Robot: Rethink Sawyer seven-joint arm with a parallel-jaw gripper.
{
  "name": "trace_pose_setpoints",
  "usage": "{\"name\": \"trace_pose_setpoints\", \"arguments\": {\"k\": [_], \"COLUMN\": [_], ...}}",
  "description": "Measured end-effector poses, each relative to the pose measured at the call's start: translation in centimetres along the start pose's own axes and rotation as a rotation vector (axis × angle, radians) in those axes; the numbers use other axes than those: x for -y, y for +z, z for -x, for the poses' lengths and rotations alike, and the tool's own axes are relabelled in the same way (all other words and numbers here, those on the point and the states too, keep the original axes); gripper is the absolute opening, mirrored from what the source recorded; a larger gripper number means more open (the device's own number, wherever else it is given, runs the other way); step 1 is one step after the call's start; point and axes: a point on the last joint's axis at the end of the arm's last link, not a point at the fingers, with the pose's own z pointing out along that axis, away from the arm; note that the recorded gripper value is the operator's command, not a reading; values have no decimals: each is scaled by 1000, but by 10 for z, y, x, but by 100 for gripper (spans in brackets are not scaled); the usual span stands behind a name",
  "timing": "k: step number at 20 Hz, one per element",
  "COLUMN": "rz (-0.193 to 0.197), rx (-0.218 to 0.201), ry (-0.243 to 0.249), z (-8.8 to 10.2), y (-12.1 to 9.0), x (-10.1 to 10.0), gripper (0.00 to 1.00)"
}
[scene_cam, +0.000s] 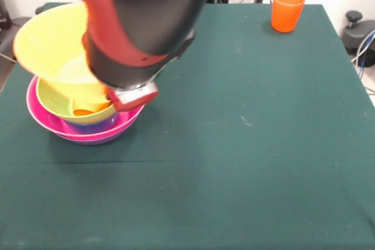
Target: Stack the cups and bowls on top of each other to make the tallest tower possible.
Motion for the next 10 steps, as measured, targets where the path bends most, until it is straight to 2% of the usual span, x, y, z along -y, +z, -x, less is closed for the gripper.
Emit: {"name": "trace_pose_setpoints", "arguments": {"k": [4, 10], "rz": [16, 31], "rx": [6, -3], "ry": [1, 16], "z": [-11, -12], "y": [-19, -30], "x": [-1, 8], "gripper": [0, 0]}}
